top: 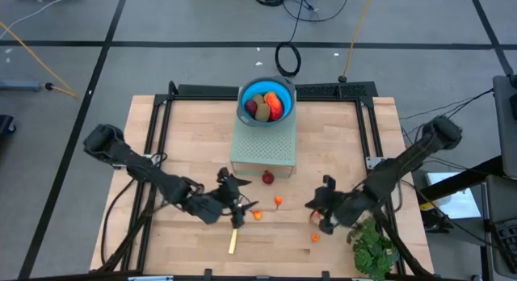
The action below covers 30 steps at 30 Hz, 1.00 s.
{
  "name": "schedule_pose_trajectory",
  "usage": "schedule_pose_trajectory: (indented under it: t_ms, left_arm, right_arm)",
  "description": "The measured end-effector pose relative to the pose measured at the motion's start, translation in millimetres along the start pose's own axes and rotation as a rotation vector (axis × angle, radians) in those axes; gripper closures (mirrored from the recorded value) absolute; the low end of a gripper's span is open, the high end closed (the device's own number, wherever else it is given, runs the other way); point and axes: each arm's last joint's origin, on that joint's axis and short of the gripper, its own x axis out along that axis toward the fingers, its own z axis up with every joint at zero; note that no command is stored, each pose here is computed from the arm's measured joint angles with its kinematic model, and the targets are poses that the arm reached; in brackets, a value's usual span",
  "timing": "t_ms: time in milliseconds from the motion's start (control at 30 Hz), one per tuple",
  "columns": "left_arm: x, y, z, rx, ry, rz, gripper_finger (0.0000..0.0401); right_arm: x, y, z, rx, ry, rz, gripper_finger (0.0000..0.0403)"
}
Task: Pick & Place Fruit
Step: Put the pomegranate into the blue strainer bowl on the shelf
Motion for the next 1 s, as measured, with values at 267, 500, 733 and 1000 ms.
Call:
schedule_pose_trajectory:
  t_ms: [267,500,733,1000]
  left_arm:
    - [34.7,-33.1,12.3,-0.062,0.108,0.102,0.0082]
    - [63.3,-47.3,10.2,-0.220,0.169,0.190,0.0082]
    - [92.2,-46.1,-6.8,-0.443,0.205,0.256,0.0082]
    - [118.0,-32.7,-24.3,-0.597,0.222,0.350,0.0082]
  right_arm:
    - [-34.4,-46.5,-26.1,0.025,-0.150,0.152,0.0402]
    - [-55.6,-66.6,-32.5,-0.078,-0.247,0.215,0.0402]
    - [-74.3,-76.3,-28.9,-0.194,-0.357,0.244,0.0403]
    - [-89.2,-84.5,-26.6,-0.286,-0.442,0.255,0.0403]
